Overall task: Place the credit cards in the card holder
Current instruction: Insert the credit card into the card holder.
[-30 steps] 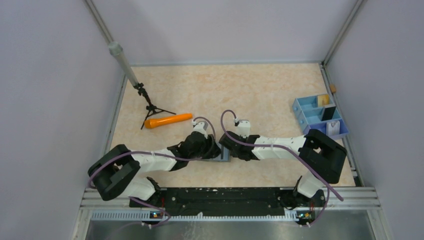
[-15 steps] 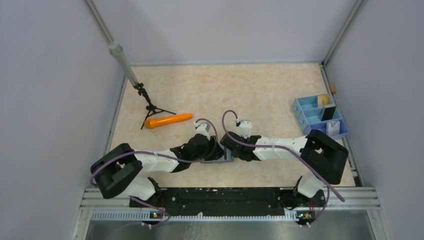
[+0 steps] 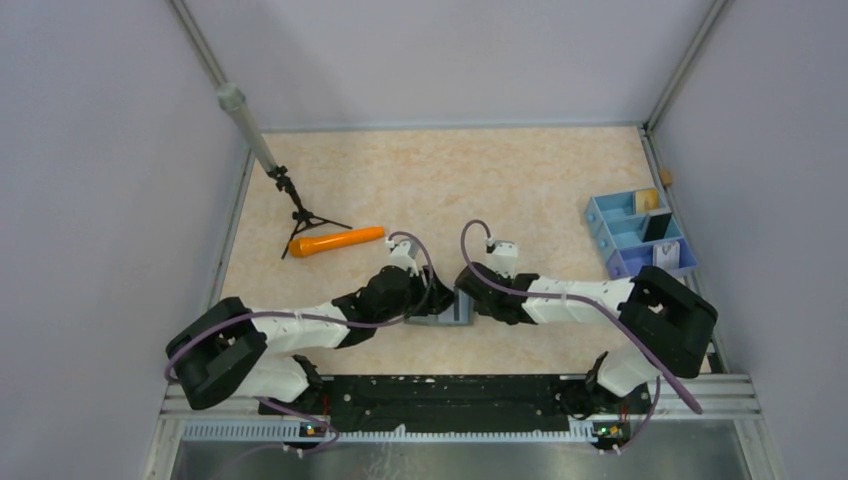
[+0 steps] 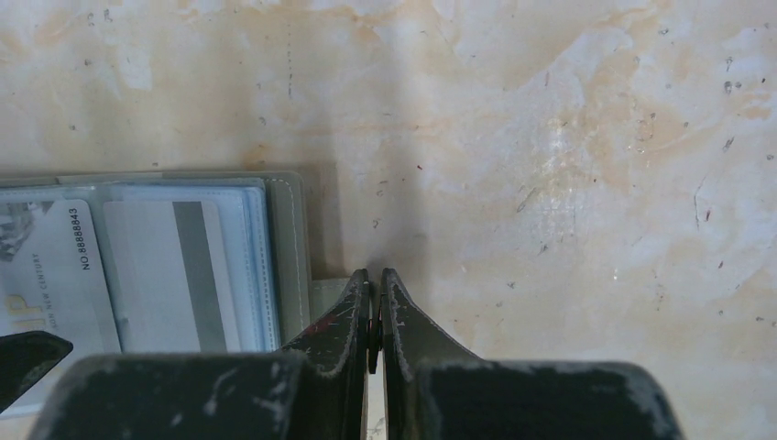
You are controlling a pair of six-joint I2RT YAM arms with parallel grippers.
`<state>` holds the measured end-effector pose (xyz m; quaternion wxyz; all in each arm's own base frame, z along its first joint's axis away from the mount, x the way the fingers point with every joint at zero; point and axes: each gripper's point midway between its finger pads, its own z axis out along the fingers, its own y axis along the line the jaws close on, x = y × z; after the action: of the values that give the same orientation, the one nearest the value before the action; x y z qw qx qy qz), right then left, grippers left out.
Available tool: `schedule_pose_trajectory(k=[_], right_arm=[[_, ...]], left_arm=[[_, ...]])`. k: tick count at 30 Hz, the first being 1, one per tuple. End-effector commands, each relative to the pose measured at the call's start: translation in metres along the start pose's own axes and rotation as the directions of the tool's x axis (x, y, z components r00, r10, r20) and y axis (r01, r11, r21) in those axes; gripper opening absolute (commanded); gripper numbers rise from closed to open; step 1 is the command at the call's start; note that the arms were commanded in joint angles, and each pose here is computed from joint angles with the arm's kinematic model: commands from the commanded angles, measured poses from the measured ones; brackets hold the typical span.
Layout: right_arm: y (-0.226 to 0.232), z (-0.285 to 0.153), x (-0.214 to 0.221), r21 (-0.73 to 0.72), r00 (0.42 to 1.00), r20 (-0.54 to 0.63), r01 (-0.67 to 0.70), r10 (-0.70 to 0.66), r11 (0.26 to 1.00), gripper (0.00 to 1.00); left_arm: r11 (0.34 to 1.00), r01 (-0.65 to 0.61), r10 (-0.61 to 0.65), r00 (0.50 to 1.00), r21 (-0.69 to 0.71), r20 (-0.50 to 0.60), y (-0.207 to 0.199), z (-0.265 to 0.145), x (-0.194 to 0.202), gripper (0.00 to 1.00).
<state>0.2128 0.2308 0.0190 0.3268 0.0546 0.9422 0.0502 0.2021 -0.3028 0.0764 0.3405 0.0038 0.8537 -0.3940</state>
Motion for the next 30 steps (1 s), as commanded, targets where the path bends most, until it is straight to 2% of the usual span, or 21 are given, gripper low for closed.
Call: schedule_pose_trajectory(k=[1, 3, 5, 8, 10, 12, 16, 20, 26, 30], right_arm=[[-0.014, 0.002, 0.006, -0.004, 0.999, -0.033, 0.008, -0.008, 1.000, 0.00], [-0.015, -0.001, 0.002, -0.014, 1.000, -0.030, 0.000, 0.000, 1.000, 0.01], [-0.019, -0.005, -0.003, -0.019, 1.000, -0.023, -0.006, 0.006, 1.000, 0.13], [-0.018, -0.014, -0.011, -0.062, 1.000, -0.013, -0.010, 0.009, 0.998, 0.38], [-0.014, -0.021, -0.017, -0.099, 1.000, -0.001, -0.005, 0.005, 0.995, 0.49], [-0.007, -0.031, -0.022, -0.149, 1.000, 0.010, -0.002, 0.003, 0.989, 0.54], [0.010, -0.052, -0.038, -0.271, 0.999, 0.045, -0.007, 0.020, 0.962, 0.55], [0.032, -0.065, -0.042, -0.389, 0.998, 0.043, -0.018, 0.038, 0.921, 0.47], [0.047, -0.050, -0.024, -0.418, 0.999, -0.032, -0.029, 0.018, 0.908, 0.37], [0.049, -0.036, -0.010, -0.407, 0.997, -0.080, -0.042, 0.011, 0.913, 0.34]], left_arm=[[0.998, 0.001, -0.003, 0.999, 0.062, 0.043, -0.013, -0.008, -0.013, 0.60], [1.000, 0.006, -0.006, 0.999, 0.006, 0.047, -0.001, -0.012, -0.018, 0.62], [0.999, -0.007, 0.010, 0.999, -0.051, 0.050, 0.009, -0.019, -0.023, 0.65], [0.989, -0.005, 0.014, 0.998, -0.151, 0.055, 0.030, -0.032, -0.035, 0.73], [0.980, 0.007, 0.002, 0.999, -0.198, 0.043, 0.044, -0.039, -0.038, 0.75], [0.975, 0.012, -0.004, 0.999, -0.222, 0.037, 0.053, -0.043, -0.039, 0.77], [0.977, 0.033, -0.030, 0.999, -0.211, 0.016, 0.057, -0.045, -0.035, 0.79], [0.986, 0.068, -0.071, 0.997, -0.153, -0.011, 0.051, -0.040, -0.029, 0.75], [0.986, 0.083, -0.090, 0.995, -0.145, -0.044, 0.053, -0.031, -0.023, 0.63], [0.976, 0.062, -0.076, 0.995, -0.210, -0.058, 0.064, -0.033, -0.021, 0.61]])
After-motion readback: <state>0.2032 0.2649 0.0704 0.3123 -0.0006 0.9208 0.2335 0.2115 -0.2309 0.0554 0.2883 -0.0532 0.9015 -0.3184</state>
